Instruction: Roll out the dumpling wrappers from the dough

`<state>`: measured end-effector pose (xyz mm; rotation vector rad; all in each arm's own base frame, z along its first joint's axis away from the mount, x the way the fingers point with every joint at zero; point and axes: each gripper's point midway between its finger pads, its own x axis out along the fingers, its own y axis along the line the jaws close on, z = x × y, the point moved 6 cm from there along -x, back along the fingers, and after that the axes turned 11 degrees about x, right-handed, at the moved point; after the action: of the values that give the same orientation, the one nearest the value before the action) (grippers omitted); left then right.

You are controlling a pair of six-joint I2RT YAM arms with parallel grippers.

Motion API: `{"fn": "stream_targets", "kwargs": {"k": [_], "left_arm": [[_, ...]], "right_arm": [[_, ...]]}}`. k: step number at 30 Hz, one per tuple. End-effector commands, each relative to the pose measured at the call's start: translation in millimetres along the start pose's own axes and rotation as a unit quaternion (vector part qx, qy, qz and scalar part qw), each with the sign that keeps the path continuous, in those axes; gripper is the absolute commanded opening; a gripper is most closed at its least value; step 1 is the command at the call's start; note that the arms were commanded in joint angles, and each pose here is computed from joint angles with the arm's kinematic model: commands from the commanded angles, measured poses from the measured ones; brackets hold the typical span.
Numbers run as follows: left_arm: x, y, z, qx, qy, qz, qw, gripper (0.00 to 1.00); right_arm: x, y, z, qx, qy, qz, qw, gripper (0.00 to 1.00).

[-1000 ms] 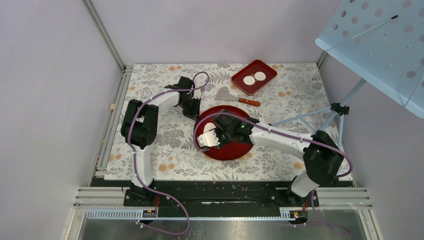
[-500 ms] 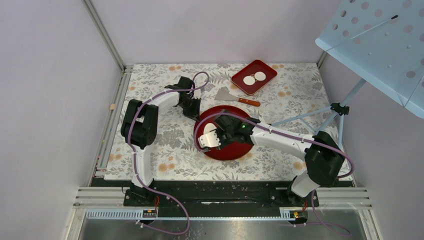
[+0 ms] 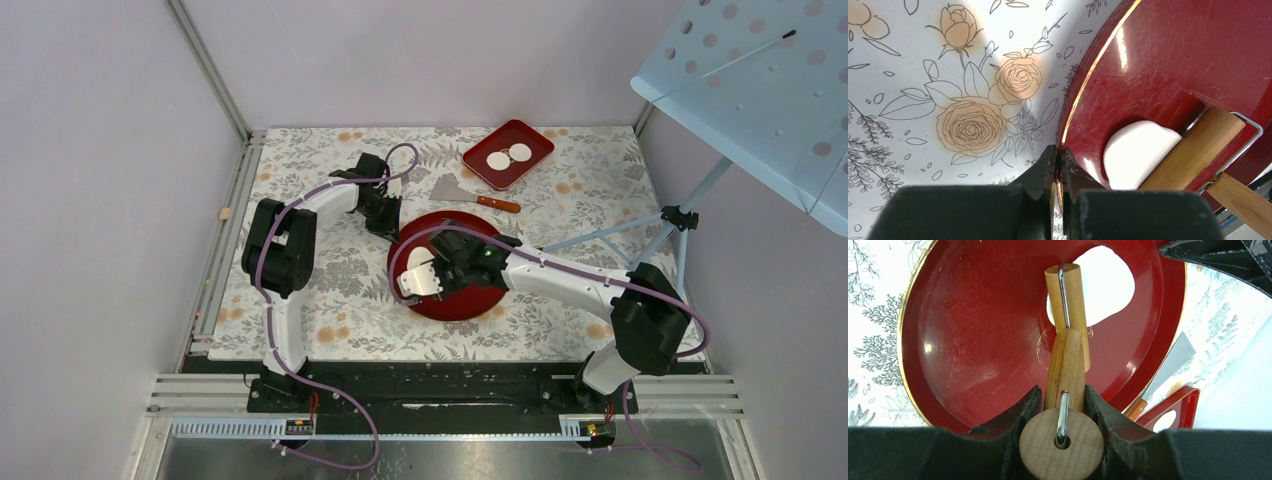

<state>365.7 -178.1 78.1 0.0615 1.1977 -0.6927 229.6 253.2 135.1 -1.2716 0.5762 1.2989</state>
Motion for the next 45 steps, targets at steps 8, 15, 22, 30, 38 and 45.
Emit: {"fn": "stream_targets", "kwargs": {"k": [8,15,22,30,38,45], "left_arm": [[8.9,12.2,2.4,0.000,-0.015,0.045,0.999,0.00],[9.0,12.0,2.3,0.000,-0.015,0.044,0.999,0.00],[8.7,12.1,1.9,0.000,-0.017,0.044,0.999,0.00],[8.5,11.8,2.3,0.000,-0.018,0.044,0.999,0.00],[9.2,11.4,2.5,0.001,-0.018,0.042,0.999,0.00],[8.8,11.4,1.9,0.002,-0.017,0.042,0.999,0.00]], "right_arm": [[-16.3,135.3,-68.1,0.072,0.158,0.337,0.925,0.00],[-25.0,106.5,-46.7,0.090,0.109,0.259,0.955,0.00],[-69.8,13.8,16.2,0.138,-0.044,0.042,0.989,0.00],[-49.7,-47.5,41.3,0.155,-0.078,-0.119,0.978,0.00],[-13.8,-66.3,47.2,0.113,-0.061,-0.161,0.978,0.00],[10.4,-36.7,29.3,0.040,-0.015,-0.079,0.996,0.00]]}}
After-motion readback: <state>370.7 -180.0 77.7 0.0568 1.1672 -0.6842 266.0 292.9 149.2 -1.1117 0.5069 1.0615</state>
